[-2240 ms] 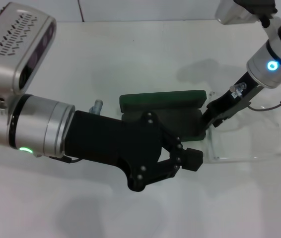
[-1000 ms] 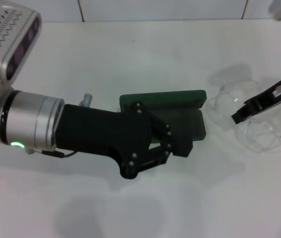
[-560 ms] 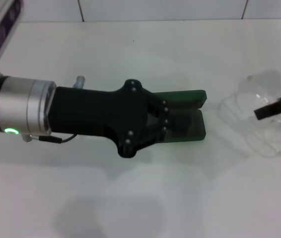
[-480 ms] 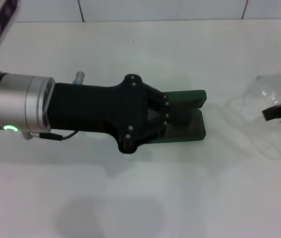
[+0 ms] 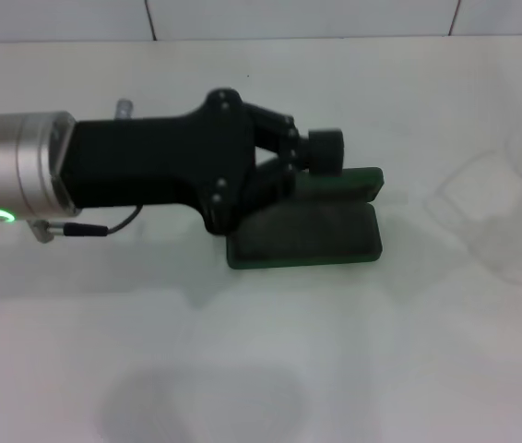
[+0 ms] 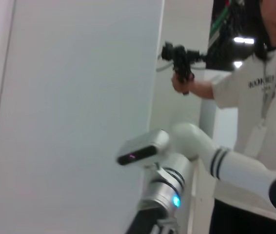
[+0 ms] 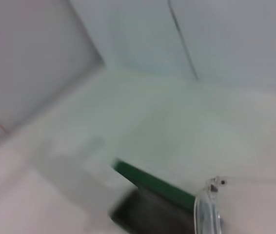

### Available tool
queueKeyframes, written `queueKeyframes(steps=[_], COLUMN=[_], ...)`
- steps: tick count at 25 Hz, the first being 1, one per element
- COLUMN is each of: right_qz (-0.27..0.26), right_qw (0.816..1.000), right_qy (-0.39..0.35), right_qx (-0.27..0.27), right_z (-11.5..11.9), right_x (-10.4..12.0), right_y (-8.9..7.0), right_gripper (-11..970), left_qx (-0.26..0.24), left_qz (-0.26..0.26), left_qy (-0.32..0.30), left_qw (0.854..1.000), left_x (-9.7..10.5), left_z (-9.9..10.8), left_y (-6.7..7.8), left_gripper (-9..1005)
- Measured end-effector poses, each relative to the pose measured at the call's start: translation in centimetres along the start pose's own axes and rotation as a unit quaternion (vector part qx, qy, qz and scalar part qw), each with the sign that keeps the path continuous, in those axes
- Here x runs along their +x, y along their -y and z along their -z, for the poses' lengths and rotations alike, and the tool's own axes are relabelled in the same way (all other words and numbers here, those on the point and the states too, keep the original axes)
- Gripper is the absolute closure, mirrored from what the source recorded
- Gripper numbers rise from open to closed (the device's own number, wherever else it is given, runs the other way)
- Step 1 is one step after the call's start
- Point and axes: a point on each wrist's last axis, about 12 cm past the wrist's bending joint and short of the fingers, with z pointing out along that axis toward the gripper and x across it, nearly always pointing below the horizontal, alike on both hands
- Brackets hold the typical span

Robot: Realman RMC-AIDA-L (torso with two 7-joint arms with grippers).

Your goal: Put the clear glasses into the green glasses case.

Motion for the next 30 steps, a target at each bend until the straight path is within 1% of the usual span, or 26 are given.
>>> queueKeyframes(steps=[2,6,11,14,16,19,21,22,24,26,30], right_qz=[0.034,0.093,0.133,0.153,0.161,0.166,0.182,0.192,0.204,0.218,0.253], right_qw=[0.998,0.988,0.977,0.966,0.955,0.943,0.935,0.932,0.932,0.93,0.915], right_qy=[0.037,0.088,0.135,0.175,0.209,0.232,0.237,0.234,0.226,0.218,0.197], right_qx=[-0.031,-0.083,-0.094,-0.11,-0.137,-0.173,-0.191,-0.198,-0.197,-0.2,-0.244], right_z=[0.7,1.3,1.5,1.1,0.2,-1.2,-2.3,-3.0,-4.3,-5.7,-8.5], right_x=[0.6,1.9,2.6,2.9,3.2,3.3,3.5,3.7,3.9,3.9,3.6], right_y=[-0.4,-1.0,-1.3,-1.4,-1.3,-1.3,-1.5,-1.6,-1.6,-1.7,-2.7], right_gripper=[838,838,838,838,837,837,837,837,837,837,837], left_qx=[-0.007,-0.019,-0.026,-0.027,-0.028,-0.029,-0.035,-0.039,-0.049,-0.056,-0.058], left_qz=[-0.002,-0.005,-0.006,-0.006,-0.006,-0.003,-0.006,-0.008,-0.016,-0.023,-0.027], left_qy=[0.011,0.024,0.039,0.041,0.043,0.049,0.068,0.082,0.109,0.124,0.131], left_qw=[1.0,1.0,0.999,0.999,0.999,0.998,0.997,0.996,0.993,0.99,0.989], left_x=[-0.2,-0.5,-0.6,-0.6,-0.5,0.1,0.3,0.4,0.5,0.5,0.5], left_z=[0.3,0.8,1.2,1.2,1.2,1.1,1.2,1.3,1.6,1.8,1.8], left_y=[-0.1,-0.2,-0.2,-0.1,-0.1,-0.2,-0.4,-0.4,-0.5,-0.6,-0.6], left_gripper=[971,971,971,971,971,971,971,971,971,971,970])
